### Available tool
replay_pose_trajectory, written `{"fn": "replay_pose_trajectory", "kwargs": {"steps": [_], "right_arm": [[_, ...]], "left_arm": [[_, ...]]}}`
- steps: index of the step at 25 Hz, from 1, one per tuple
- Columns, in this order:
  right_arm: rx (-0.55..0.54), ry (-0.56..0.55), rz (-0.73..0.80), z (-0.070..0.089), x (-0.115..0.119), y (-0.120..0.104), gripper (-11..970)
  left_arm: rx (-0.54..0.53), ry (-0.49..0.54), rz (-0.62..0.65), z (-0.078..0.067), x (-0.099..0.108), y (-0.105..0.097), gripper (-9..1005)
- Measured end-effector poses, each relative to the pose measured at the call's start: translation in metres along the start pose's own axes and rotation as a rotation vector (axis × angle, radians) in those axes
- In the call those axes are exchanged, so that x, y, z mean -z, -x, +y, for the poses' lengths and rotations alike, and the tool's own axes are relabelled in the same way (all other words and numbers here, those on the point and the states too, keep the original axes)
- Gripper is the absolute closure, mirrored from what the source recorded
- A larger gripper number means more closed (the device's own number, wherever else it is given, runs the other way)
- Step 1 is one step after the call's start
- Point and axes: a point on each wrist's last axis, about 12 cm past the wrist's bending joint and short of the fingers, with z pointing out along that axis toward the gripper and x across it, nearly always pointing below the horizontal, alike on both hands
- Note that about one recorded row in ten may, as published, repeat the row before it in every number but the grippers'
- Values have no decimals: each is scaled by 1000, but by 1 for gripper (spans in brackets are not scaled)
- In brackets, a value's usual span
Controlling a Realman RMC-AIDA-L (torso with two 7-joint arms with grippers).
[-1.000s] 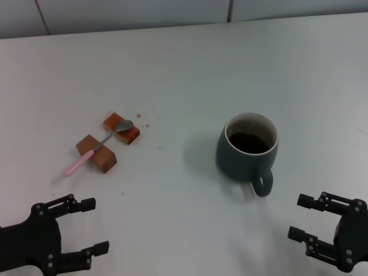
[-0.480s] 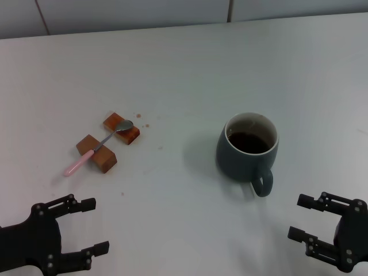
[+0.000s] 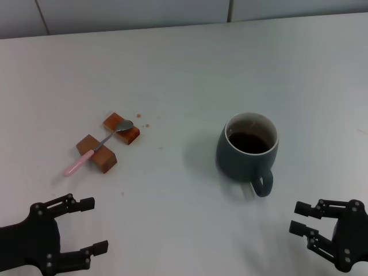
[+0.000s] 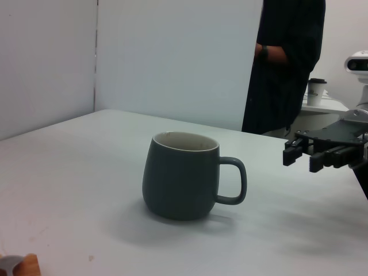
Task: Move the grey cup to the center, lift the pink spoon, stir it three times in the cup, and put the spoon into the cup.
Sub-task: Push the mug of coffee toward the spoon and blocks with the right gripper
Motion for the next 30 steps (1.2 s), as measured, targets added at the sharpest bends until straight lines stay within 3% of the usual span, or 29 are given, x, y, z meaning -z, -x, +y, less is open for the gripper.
{"fn": "replay_pose_trajectory", "kwargs": {"steps": [6, 14, 19, 24, 30], "right_arm": [[2, 0, 0, -1, -1, 0, 706], [8, 2, -3, -3, -3, 2, 884], [31, -31, -28, -5, -2, 4, 893], [46, -131, -99, -14, 1, 11, 898], [130, -390, -218, -31, 7, 17, 961]], "left_arm": [[-2, -4, 0, 0, -1, 1, 173], [-3, -1, -1, 1, 0, 1, 174], [-4, 1, 0, 1, 0, 1, 175], [-6, 4, -5, 2, 0, 2, 176], [-10, 4, -8, 3, 0, 3, 177]]}}
